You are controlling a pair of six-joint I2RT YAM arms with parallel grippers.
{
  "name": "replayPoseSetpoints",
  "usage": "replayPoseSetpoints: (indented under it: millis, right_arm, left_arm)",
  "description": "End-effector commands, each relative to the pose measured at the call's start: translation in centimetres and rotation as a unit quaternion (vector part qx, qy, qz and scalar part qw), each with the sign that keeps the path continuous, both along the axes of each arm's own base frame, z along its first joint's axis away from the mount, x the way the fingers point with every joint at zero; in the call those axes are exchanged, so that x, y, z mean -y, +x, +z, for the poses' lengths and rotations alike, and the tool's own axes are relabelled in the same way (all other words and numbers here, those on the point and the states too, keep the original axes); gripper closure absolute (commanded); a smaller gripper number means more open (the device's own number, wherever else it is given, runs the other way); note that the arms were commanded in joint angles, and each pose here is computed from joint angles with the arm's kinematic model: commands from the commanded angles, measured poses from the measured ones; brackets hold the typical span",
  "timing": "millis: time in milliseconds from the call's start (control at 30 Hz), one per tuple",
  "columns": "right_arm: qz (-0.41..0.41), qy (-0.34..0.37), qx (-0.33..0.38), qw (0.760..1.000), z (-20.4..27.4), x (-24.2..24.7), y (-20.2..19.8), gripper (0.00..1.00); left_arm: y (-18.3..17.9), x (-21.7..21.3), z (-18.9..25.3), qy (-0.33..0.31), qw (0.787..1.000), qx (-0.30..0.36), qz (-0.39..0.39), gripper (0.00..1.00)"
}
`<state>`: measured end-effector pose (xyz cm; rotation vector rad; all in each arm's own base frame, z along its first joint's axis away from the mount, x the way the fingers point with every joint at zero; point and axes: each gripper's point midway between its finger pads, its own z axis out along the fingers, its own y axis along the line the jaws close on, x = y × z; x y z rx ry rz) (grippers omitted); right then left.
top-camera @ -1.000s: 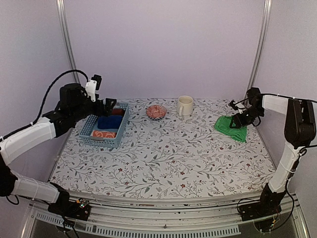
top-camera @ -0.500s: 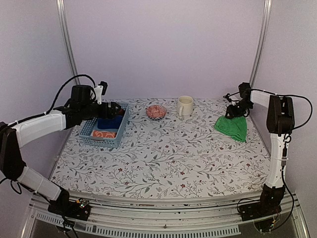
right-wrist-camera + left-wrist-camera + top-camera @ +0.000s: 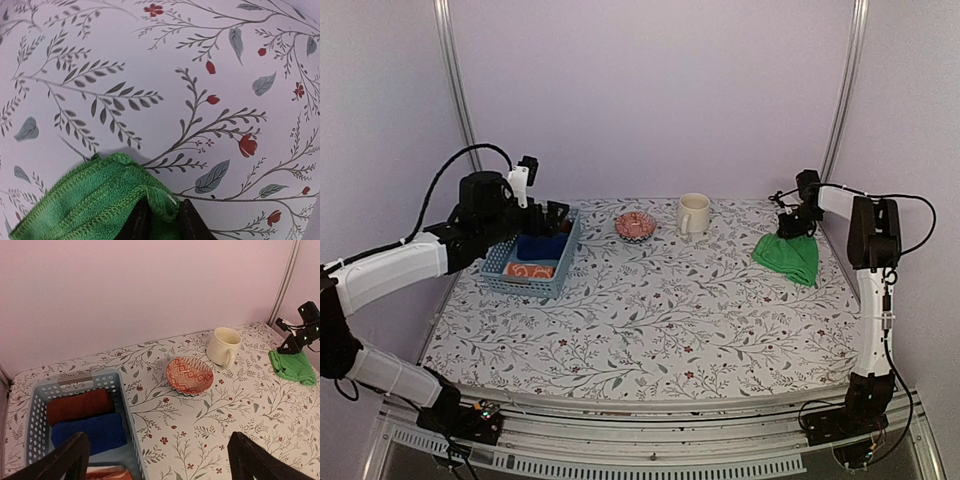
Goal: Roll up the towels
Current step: Pick up the towel from the corner of the board, then place the towel at the center of the board.
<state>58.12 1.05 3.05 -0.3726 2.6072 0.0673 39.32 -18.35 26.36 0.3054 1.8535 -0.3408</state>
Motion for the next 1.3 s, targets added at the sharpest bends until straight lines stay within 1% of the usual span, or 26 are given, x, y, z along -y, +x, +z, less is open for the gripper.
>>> replayPoseSetpoints:
  millis: [0, 67, 100, 167, 200, 267, 367, 433, 500, 567, 600, 667, 700, 767, 800, 833, 900, 967, 1033, 1067, 1133, 1200, 1267]
  right_arm:
    - [-0.010, -0.004, 0.021, 1.000, 0.3, 0.1, 1.7, 0.83]
    - [-0.006, 0.003, 0.033, 0.999, 1.7, -0.1, 1.9, 0.93]
    - [-0.003, 0.006, 0.039, 0.999, 2.6, -0.3, 1.9, 0.96]
    - [0.007, 0.017, 0.048, 0.999, 4.2, -0.8, 1.5, 0.97]
    - [0.015, 0.025, 0.070, 0.997, 7.2, -1.2, 1.1, 0.97]
    - [0.039, 0.051, 0.092, 0.994, 10.7, -2.6, -0.2, 0.97]
    - [0.096, 0.099, 0.121, 0.983, 17.4, -6.6, -3.6, 0.98]
    - [0.157, 0.126, 0.145, 0.969, 22.1, -10.5, -6.7, 0.98]
    - [0.222, 0.156, 0.169, 0.948, 26.8, -14.8, -10.3, 0.97]
    - [0.290, 0.187, 0.190, 0.919, 31.1, -19.2, -14.3, 0.97]
    - [0.327, 0.202, 0.198, 0.902, 33.0, -21.6, -16.5, 0.98]
    - [0.412, 0.231, 0.217, 0.854, 36.9, -25.8, -21.8, 0.98]
    - [0.444, 0.245, 0.228, 0.831, 38.8, -27.1, -23.8, 0.97]
    - [0.494, 0.283, 0.249, 0.784, 42.5, -28.0, -27.3, 0.98]
    - [0.507, 0.292, 0.263, 0.767, 44.0, -27.9, -28.4, 0.97]
    - [0.513, 0.293, 0.272, 0.759, 44.7, -27.7, -29.0, 0.97]
    - [0.515, 0.283, 0.280, 0.760, 44.8, -27.3, -29.2, 0.97]
    - [0.504, 0.270, 0.283, 0.770, 43.9, -26.2, -28.3, 0.98]
    - [0.482, 0.273, 0.269, 0.788, 41.5, -24.3, -26.9, 0.98]
    - [0.466, 0.271, 0.263, 0.800, 39.9, -23.2, -26.0, 0.97]
    - [0.433, 0.245, 0.244, 0.833, 35.4, -21.2, -24.4, 0.97]
    - [0.410, 0.209, 0.220, 0.860, 29.8, -19.9, -23.4, 0.95]
    - [0.381, 0.184, 0.177, 0.889, 23.0, -18.4, -22.8, 0.94]
  left_arm:
    - [1.2, 0.4, 0.1, 0.048, 0.999, 0.025, -0.004, 0.01]
    - [1.3, -0.4, 0.7, 0.017, 0.999, 0.035, 0.019, 0.01]
    - [1.1, -0.5, 1.1, -0.005, 0.999, 0.043, 0.019, 0.01]
    - [0.6, -0.2, 1.7, -0.040, 0.997, 0.059, 0.006, 0.02]
    - [0.2, 0.6, 1.8, -0.045, 0.997, 0.064, -0.021, 0.06]
    - [-0.2, 2.2, 1.6, -0.034, 0.995, 0.063, -0.073, 0.20]
    - [0.6, 3.6, 1.0, -0.025, 0.994, 0.027, -0.100, 0.39]
    - [0.9, 4.0, -0.1, -0.016, 0.994, 0.000, -0.108, 0.47]
    - [1.1, 4.0, -1.1, -0.014, 0.994, -0.017, -0.104, 0.52]
    - [1.2, 3.9, -1.7, -0.021, 0.994, -0.027, -0.101, 0.56]
    - [1.2, 3.8, -1.8, -0.025, 0.994, -0.029, -0.099, 0.56]
    - [1.3, 3.5, -1.7, -0.034, 0.995, -0.029, -0.090, 0.57]
    - [1.2, 3.5, -1.6, -0.037, 0.995, -0.028, -0.089, 0.57]
    - [1.0, 3.4, -1.2, -0.041, 0.995, -0.025, -0.088, 0.58]
    - [0.9, 3.3, -1.1, -0.042, 0.995, -0.024, -0.087, 0.58]
    - [0.8, 3.2, -0.9, -0.043, 0.995, -0.022, -0.085, 0.58]
    - [0.5, 2.8, -0.5, -0.044, 0.996, -0.018, -0.079, 0.58]
    - [0.2, 2.6, -0.3, -0.043, 0.996, -0.015, -0.076, 0.58]
    - [0.0, 2.5, -0.3, -0.043, 0.996, -0.015, -0.076, 0.58]
    - [-0.1, 2.5, -0.5, -0.042, 0.996, -0.019, -0.077, 0.58]
    - [-0.4, 2.7, -0.9, -0.043, 0.995, -0.027, -0.085, 0.58]
    - [-0.9, 3.3, -1.6, -0.046, 0.993, -0.038, -0.106, 0.58]
    - [-1.5, 4.1, -2.6, -0.051, 0.988, -0.057, -0.132, 0.59]
